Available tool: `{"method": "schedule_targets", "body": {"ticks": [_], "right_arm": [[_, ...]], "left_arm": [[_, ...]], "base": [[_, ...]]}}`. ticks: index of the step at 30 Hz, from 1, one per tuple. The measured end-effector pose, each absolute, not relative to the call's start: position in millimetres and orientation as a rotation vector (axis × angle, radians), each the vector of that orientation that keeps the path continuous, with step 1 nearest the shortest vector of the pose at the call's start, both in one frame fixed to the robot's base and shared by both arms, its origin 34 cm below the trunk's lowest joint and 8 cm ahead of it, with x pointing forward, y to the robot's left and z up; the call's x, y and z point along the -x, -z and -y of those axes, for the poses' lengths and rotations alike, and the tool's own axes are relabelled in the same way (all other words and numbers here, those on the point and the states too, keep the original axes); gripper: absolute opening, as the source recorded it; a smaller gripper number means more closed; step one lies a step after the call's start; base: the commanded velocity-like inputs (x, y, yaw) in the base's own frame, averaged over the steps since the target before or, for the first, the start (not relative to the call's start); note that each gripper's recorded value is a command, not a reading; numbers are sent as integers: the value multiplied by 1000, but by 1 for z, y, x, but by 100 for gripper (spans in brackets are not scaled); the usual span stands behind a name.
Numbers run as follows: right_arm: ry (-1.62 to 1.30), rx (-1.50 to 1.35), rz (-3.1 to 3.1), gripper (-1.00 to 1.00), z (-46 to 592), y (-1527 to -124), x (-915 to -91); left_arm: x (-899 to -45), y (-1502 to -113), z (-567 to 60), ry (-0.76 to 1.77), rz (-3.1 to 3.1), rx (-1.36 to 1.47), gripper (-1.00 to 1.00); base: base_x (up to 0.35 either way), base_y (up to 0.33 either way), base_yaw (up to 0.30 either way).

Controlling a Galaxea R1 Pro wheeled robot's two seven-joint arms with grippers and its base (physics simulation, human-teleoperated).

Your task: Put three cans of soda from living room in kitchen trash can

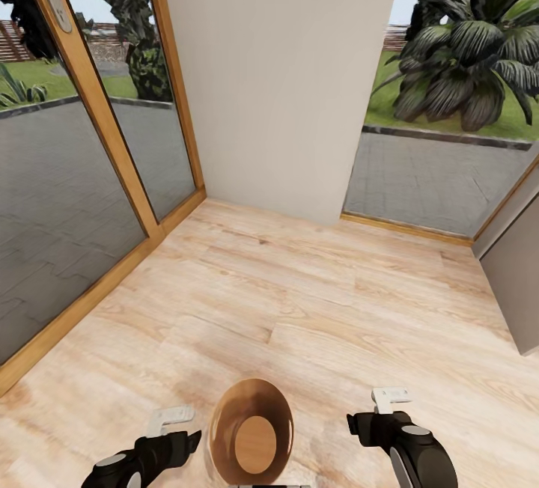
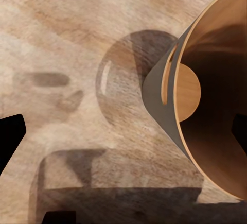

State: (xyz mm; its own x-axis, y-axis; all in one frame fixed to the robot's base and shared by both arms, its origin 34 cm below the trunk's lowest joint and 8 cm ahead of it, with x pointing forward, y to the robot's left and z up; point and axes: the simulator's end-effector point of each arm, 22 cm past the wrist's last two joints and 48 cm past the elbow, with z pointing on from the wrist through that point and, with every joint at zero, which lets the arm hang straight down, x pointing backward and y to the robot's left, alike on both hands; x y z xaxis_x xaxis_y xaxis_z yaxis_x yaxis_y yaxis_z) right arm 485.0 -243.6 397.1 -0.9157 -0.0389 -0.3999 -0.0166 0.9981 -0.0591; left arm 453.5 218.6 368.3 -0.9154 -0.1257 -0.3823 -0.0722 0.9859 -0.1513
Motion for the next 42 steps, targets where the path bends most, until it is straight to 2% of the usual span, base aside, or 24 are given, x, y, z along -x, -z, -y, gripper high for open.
{"method": "schedule_targets", "body": {"ticks": [42], "right_arm": [[90,41,-2735,100,246,-396,-483]], "left_arm": [[-451,-365,-237,138,-2739,115,100]], "base": [[0,0,0]]}}
